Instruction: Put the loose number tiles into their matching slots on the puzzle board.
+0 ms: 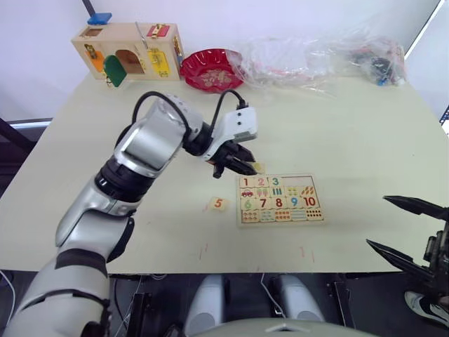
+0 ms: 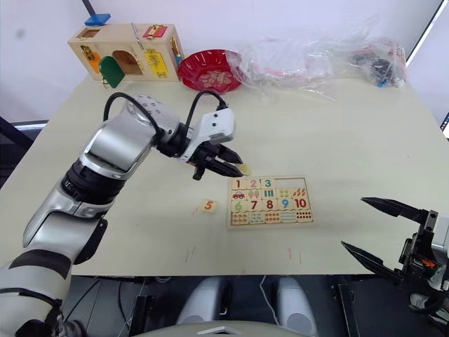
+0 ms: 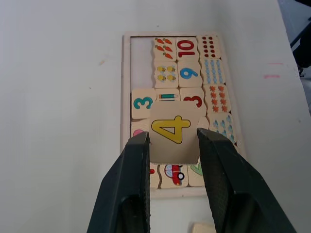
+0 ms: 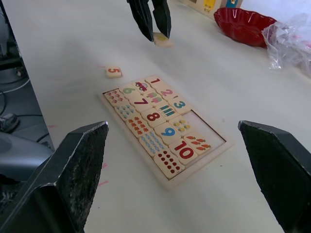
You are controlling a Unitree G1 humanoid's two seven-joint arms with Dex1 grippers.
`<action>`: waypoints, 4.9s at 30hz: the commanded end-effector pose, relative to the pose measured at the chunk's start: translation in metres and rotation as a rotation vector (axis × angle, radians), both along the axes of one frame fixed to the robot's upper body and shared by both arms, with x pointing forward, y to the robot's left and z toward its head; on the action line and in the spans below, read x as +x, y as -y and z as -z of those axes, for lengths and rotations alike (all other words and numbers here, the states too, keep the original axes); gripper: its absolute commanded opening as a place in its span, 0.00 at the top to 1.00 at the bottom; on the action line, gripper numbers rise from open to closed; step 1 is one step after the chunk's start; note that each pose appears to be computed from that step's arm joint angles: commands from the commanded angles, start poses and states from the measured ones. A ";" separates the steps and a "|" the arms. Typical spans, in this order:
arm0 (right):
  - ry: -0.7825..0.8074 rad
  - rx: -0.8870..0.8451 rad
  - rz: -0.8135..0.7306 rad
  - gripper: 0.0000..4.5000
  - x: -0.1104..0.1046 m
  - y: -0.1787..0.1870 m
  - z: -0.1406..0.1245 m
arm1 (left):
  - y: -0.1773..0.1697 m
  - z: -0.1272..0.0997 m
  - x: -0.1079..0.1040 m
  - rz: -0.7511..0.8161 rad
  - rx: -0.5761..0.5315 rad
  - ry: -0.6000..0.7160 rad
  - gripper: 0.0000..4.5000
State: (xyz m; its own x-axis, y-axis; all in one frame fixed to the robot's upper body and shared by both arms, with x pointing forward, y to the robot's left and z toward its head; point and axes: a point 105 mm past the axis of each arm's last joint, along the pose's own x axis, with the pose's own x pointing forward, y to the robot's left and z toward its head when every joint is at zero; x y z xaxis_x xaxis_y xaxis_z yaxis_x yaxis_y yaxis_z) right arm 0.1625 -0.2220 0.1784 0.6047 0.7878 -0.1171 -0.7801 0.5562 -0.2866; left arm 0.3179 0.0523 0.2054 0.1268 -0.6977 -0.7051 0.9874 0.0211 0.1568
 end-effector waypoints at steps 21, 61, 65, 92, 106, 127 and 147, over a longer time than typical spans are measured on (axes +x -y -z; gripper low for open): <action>0.059 0.004 0.067 0.00 -0.001 0.011 -0.002 | 0.082 0.014 0.016 0.040 0.188 0.080 0.79; 0.039 0.005 0.099 0.00 -0.004 0.007 0.002 | 0.105 0.064 0.025 0.005 0.256 0.129 0.79; 0.039 0.006 0.100 0.00 -0.004 0.006 0.002 | 0.106 0.064 0.025 0.002 0.254 0.133 0.79; 0.037 0.015 0.100 0.00 -0.005 0.004 0.004 | 0.105 0.067 0.026 0.000 0.268 0.157 0.79; 0.036 0.018 0.103 0.00 -0.005 0.003 0.004 | 0.106 0.068 0.022 0.010 0.264 0.147 0.79; 0.027 0.024 0.099 0.00 -0.006 0.002 0.006 | 0.108 0.065 0.019 0.007 0.254 0.125 0.79; 0.018 0.033 0.097 0.00 -0.006 0.000 0.009 | 0.107 0.063 0.020 0.000 0.247 0.128 0.79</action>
State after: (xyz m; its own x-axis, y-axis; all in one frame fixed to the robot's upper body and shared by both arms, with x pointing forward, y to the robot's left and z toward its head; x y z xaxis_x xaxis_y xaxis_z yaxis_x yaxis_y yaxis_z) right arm 0.1586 -0.2275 0.1637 0.6888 0.7187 -0.0948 -0.7148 0.6516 -0.2538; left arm 0.3417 -0.0477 0.1325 0.2265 -0.4733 -0.8513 0.9645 -0.0130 0.2639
